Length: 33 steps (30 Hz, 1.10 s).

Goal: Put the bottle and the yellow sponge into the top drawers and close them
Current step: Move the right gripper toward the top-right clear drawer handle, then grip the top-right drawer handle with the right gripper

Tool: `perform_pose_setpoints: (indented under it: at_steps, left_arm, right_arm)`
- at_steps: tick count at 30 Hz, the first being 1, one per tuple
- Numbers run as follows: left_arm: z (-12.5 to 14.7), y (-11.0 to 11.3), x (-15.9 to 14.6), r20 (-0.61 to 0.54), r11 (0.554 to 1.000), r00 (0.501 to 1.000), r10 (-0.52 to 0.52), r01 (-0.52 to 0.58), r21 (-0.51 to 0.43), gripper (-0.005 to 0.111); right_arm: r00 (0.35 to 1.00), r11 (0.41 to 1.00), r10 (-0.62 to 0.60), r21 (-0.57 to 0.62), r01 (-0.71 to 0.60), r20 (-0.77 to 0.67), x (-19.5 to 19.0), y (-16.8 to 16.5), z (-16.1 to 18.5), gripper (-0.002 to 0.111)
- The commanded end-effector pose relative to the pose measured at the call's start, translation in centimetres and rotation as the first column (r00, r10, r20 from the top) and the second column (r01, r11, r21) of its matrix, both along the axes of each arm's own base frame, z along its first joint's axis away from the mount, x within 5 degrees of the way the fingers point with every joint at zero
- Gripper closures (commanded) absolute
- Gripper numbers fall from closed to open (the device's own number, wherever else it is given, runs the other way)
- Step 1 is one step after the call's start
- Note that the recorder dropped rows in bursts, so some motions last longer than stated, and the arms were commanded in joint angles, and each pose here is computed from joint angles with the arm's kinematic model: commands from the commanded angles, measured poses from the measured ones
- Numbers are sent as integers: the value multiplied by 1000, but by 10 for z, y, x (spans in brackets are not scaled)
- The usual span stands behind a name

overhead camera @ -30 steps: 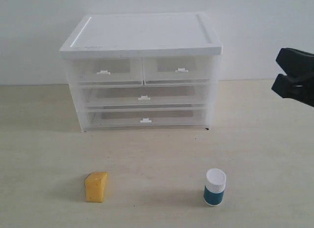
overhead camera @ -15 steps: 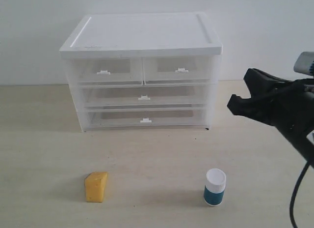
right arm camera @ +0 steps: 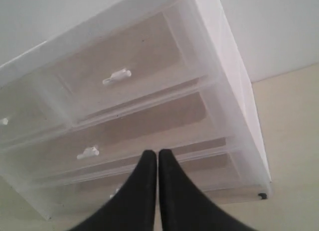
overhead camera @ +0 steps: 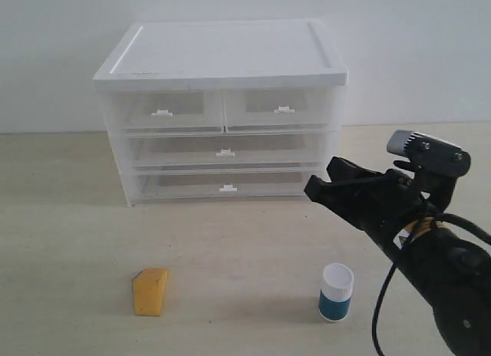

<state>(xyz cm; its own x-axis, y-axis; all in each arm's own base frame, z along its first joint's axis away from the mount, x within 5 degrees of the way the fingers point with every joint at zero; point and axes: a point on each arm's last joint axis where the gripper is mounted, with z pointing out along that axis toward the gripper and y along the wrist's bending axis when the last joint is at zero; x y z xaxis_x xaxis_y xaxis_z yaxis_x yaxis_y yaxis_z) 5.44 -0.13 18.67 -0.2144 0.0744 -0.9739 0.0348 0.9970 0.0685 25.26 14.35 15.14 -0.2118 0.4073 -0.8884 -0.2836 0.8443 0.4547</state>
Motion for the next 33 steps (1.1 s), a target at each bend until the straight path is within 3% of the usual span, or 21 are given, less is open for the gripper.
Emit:
perform_pose_setpoints:
  at_steps: [1, 7, 13, 16, 24, 27, 33]
  left_arm:
    - [0, 0, 0, 9, 1000, 1000, 3, -3, 1, 103]
    - [0, 0, 0, 9, 1000, 1000, 3, -3, 1, 103]
    - [0, 0, 0, 9, 1000, 1000, 3, -3, 1, 103]
    - [0, 0, 0, 9, 1000, 1000, 3, -3, 1, 103]
    - [0, 0, 0, 9, 1000, 1000, 3, -3, 1, 103]
    - [0, 0, 0, 9, 1000, 1000, 3, -3, 1, 103]
    - [0, 0, 0, 9, 1000, 1000, 3, -3, 1, 103]
  right_arm:
    - [999, 999, 25, -31, -24, 42, 13, 12, -3, 108]
    - [993, 993, 35, -115, -22, 114, 29, 24, 0, 108]
    - [972, 950, 54, -313, 20, 228, 37, 46, 5, 108]
    - [972, 946, -13, -312, 87, 233, 41, 54, 5, 108]
    - [966, 952, -51, -281, 124, 252, 56, 65, 5, 108]
    - [965, 953, -34, -282, 110, 261, 60, 70, 4, 98]
    - [967, 954, -74, -266, 141, 245, 62, 68, 1, 48]
